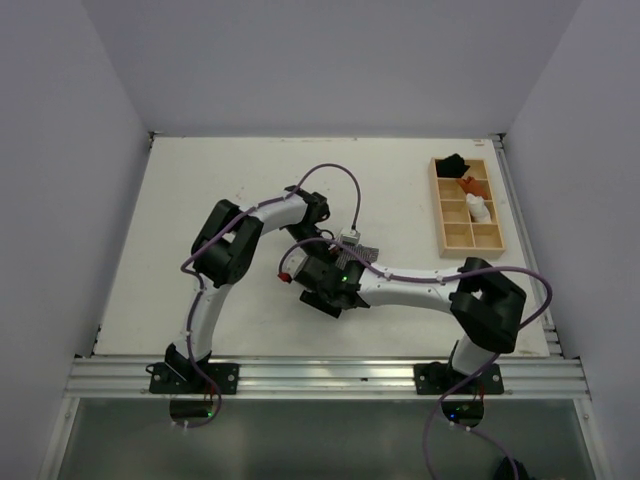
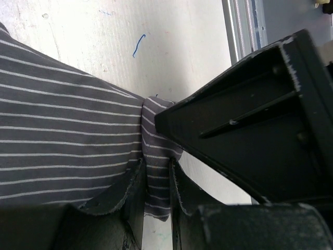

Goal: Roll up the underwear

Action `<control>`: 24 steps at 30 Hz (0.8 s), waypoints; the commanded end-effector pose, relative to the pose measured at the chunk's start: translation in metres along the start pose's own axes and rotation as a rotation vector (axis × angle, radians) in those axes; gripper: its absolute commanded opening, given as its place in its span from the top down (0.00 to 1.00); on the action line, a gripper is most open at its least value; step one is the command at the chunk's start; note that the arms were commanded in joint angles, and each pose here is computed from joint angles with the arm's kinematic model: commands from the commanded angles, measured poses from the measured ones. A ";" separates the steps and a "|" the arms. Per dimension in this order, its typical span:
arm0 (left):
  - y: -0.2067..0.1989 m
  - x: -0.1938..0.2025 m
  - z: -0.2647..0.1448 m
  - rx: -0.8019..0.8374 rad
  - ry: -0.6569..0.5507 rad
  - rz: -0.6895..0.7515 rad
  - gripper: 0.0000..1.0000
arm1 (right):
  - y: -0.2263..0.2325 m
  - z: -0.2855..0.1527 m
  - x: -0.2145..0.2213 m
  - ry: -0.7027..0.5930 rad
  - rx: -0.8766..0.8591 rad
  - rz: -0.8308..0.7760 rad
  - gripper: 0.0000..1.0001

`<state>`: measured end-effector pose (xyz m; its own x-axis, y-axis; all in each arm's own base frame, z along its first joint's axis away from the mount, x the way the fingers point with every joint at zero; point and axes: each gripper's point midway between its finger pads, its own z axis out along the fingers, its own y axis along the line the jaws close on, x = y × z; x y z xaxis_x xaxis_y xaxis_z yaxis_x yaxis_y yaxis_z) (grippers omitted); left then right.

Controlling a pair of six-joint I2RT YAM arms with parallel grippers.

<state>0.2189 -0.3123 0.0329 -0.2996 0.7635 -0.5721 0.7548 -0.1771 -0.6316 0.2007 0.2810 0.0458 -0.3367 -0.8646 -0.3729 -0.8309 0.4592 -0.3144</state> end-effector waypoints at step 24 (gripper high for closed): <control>-0.025 0.017 -0.018 -0.072 -0.106 -0.022 0.42 | 0.005 0.029 -0.007 -0.069 -0.328 0.282 0.89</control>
<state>0.2136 -0.2869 0.0339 -0.4257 0.6924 -0.5825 0.7455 -0.0965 -0.6595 0.1944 0.3097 0.0371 -0.3953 -0.7731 -0.4960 -0.8937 0.4486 0.0131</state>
